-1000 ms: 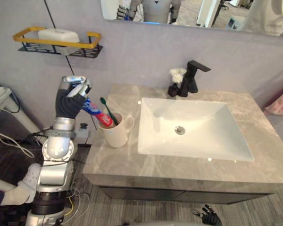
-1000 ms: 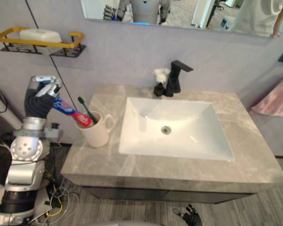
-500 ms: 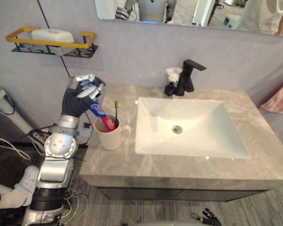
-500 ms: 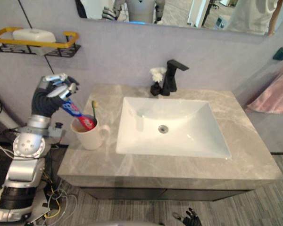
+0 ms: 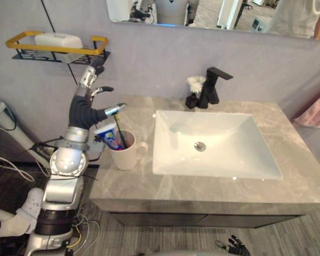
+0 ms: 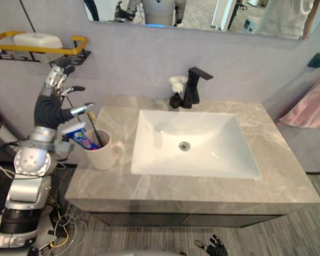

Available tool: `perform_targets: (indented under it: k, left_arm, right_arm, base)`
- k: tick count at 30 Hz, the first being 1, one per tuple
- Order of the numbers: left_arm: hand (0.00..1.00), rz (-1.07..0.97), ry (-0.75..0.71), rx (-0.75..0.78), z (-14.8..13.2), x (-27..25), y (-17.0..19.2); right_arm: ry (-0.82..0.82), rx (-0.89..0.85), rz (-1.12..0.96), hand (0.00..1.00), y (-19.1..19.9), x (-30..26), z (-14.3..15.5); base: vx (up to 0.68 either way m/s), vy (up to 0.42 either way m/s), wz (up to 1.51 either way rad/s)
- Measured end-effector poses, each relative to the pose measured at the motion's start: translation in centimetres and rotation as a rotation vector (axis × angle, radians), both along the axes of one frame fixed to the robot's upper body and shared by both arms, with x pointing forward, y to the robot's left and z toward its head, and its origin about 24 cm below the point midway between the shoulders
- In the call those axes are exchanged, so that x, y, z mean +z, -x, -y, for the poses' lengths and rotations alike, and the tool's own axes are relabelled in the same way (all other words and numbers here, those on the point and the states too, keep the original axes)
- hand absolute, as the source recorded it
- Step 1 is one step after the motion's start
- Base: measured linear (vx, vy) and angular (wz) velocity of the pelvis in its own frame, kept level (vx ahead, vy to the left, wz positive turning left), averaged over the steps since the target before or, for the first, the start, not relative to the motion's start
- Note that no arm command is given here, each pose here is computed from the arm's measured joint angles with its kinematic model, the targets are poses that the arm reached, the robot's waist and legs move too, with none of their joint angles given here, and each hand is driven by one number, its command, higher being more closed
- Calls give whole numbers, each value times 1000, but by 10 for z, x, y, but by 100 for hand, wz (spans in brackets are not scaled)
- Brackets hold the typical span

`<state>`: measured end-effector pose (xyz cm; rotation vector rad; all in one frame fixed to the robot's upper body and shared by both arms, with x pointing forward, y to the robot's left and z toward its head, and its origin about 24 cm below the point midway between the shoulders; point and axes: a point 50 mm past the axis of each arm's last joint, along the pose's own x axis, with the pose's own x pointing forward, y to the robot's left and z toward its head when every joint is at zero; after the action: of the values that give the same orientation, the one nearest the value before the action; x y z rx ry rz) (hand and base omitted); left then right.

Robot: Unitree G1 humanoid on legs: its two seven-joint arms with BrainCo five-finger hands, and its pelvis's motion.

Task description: Organize washtable

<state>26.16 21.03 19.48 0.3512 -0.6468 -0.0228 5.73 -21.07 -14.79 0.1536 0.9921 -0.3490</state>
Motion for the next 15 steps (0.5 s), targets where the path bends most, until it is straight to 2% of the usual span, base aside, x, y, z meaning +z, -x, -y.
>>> perform_targets:
  k: [6, 10, 15]
  left_arm:
    - [0, 80, 28, 26, -3, 14, 8]
    - [0, 264, 75, 76, -17, 41, 35]
    - [0, 324, 135, 141, -35, 42, 58]
  right_arm:
    - [0, -1, 1, 0, 0, 0, 0]
    - [2, -5, 13, 0, -5, 1, 1]
    - [2, -2, 24, 0, -9, 2, 1]
  base:
    - [0, 0, 0]
    - [0, 0, 2]
    - [-2, 0, 3]
